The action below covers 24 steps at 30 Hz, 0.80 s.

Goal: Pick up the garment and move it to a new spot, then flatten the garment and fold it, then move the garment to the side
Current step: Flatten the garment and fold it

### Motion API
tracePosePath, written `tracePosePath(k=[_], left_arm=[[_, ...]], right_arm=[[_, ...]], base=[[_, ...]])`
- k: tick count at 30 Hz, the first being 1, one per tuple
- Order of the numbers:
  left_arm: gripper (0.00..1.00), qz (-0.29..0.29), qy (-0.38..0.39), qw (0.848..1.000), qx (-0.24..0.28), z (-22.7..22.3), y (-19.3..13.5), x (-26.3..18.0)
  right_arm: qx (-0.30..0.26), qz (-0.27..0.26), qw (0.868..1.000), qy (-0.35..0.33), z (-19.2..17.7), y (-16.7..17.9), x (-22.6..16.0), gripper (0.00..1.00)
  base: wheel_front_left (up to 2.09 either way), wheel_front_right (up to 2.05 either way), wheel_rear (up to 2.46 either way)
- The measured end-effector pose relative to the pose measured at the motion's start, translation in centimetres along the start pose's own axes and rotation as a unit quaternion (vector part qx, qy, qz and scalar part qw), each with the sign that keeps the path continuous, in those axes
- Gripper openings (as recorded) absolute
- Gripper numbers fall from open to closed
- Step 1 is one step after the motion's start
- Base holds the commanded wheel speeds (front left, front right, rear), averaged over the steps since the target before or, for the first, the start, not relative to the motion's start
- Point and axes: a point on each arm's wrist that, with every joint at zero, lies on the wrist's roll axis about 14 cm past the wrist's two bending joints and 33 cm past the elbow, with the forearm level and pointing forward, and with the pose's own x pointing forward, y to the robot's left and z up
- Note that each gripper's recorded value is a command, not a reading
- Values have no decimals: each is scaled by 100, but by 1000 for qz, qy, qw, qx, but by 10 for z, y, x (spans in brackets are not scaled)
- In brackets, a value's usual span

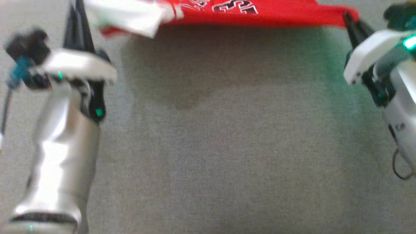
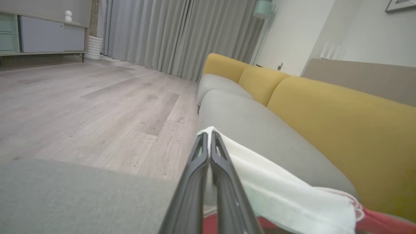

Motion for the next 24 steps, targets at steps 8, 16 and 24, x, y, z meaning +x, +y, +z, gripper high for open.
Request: tracePosePath(k=[8,16,24], left_arm=[[0,-34,46,998,14,-28,-11,-71],[0,-51,74,996,9,-39,-18,-127],[0,-58,102,993,2,-51,-36,-193]], right_arm=[[0,23,999,45,-24,4,-52,0],[15,42,998,46,-33,17,-90,0],[51,57,994,74,-74,36,-142,0]], base=[[0,0,0],[0,0,0],[0,0,0]])
